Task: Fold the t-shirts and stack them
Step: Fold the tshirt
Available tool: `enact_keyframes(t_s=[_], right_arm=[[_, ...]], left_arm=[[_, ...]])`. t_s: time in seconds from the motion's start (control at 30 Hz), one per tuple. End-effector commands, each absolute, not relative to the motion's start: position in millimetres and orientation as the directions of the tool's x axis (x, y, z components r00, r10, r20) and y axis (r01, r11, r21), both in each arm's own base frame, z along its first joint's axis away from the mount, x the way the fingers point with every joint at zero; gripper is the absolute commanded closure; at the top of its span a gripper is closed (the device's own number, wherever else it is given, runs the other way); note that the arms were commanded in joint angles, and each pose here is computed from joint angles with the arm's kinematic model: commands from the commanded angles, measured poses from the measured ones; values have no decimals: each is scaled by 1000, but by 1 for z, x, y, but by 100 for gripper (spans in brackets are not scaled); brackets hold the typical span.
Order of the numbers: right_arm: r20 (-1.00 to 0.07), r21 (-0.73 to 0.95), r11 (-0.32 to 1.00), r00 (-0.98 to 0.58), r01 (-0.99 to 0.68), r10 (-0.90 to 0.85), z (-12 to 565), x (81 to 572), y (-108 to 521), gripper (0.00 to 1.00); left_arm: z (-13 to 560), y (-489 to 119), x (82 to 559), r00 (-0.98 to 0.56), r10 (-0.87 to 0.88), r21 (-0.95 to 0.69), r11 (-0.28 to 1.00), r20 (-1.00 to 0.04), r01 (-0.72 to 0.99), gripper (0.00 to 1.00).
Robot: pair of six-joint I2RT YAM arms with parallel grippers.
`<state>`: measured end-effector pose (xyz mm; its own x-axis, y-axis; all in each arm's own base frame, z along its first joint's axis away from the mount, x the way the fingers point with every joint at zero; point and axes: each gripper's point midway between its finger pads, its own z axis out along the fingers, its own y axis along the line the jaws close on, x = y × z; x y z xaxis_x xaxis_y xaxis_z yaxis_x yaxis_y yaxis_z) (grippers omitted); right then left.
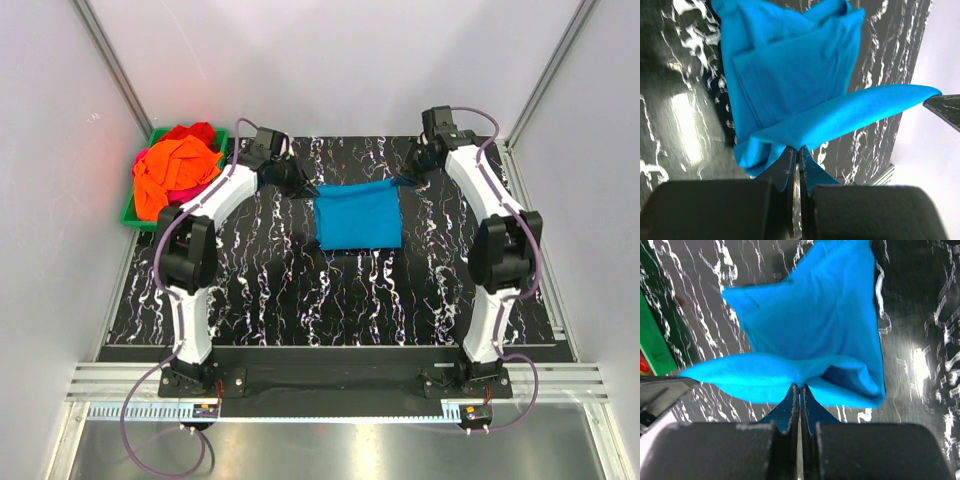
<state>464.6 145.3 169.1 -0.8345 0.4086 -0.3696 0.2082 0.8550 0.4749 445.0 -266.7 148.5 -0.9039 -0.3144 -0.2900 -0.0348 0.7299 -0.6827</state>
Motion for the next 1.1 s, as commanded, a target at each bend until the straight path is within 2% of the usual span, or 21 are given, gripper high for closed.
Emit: enact_keyframes(t_s=[0.0,0.2,0.37,0.47,0.5,0.57,0.6,0.63,0.7,0.77,0.8,0.87,0.9,0.93,0.97,1.07], right_arm=[[-433,496,852,-803,168,410,186,496,142,100],[-404,517,833,-802,198,441,166,522,140,100],[-386,531,819,-799,217,462,153,538,134,100],[-375,544,810,-800,218,468,139,549,134,100],[-368,559,802,-804,211,468,132,555,137,100],[-376,586,790,-803,182,464,133,565,141,96],[-361,588,788,-812,185,459,122,569,143,92],[-371,588,788,-805,183,464,132,573,141,78],[-372,567,796,-797,212,477,131,575,135,71],[-369,562,797,-795,222,482,133,570,134,68],[-403,576,793,-776,198,486,150,571,133,69],[-387,564,798,-786,211,482,138,558,132,71],[-418,576,797,-773,180,477,152,557,132,70],[-413,569,806,-790,164,452,143,551,133,68],[-418,572,808,-799,139,433,143,548,135,63],[-390,555,826,-848,94,358,124,538,139,61]], left_arm=[[173,-272,471,-889,-309,-727,686,-337,37,100],[166,-268,512,-870,-348,-752,658,-349,38,99],[145,-275,539,-872,-380,-795,607,-307,15,96],[140,-274,552,-866,-395,-801,598,-306,11,96],[130,-273,556,-868,-399,-802,597,-296,-1,98],[131,-265,565,-853,-416,-795,606,-316,-1,97],[129,-262,568,-847,-426,-792,610,-319,-9,81],[130,-258,571,-839,-443,-793,609,-315,-24,66],[130,-243,580,-825,-475,-798,601,-307,-49,30],[139,-229,585,-819,-478,-804,593,-317,-35,29],[146,-226,587,-814,-472,-801,599,-338,-15,28],[162,-223,583,-811,-443,-790,612,-383,38,28],[160,-223,580,-816,-433,-787,615,-382,42,28],[161,-223,577,-822,-423,-788,613,-382,51,30],[163,-228,571,-833,-409,-799,598,-372,63,31],[149,-233,553,-863,-385,-802,596,-327,38,34]])
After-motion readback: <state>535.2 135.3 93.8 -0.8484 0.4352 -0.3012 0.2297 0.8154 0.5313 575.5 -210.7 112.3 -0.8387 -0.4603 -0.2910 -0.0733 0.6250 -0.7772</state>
